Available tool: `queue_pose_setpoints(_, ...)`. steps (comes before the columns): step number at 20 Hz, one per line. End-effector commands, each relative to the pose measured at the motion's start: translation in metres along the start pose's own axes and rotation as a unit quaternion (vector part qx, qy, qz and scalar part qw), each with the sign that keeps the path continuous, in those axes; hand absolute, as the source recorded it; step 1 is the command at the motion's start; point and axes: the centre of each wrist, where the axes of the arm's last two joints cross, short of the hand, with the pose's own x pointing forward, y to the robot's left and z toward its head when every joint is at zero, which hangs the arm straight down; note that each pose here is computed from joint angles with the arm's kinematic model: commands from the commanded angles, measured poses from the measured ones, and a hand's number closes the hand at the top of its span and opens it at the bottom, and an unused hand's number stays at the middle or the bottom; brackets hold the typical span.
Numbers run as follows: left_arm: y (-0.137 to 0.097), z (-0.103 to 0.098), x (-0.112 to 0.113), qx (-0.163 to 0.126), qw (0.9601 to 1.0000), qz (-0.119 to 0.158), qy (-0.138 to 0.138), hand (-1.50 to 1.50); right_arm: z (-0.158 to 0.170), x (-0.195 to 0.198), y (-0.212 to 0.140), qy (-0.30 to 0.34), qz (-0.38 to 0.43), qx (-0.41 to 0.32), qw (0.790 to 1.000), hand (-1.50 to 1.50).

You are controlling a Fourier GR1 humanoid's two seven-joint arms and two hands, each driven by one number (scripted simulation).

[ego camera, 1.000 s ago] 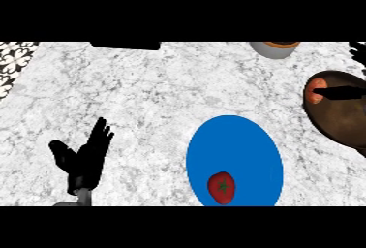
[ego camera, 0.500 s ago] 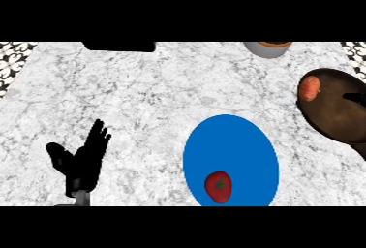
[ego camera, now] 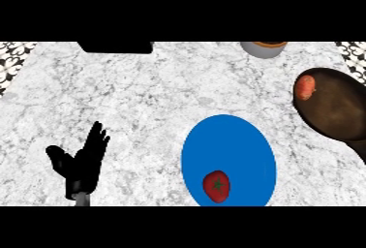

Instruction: Pick the squash from the plate and place it in the pan

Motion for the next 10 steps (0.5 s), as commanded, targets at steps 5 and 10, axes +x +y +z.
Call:
queue_pose_setpoints(5, -0.011, 0.003, -0.006, 0.012, 0.9999, 0.009, 0.007, 0.0, 0.03, -0.005, -0.027, -0.023, -0.022, 0.038, 0.999, -1.5)
queue_pose_setpoints(10, 0.019, -0.004, -0.005, 0.016, 0.9998, 0.001, 0.011, 0.0, 0.056, -0.03, -0.024, -0.011, -0.009, 0.018, 1.0, -1.5)
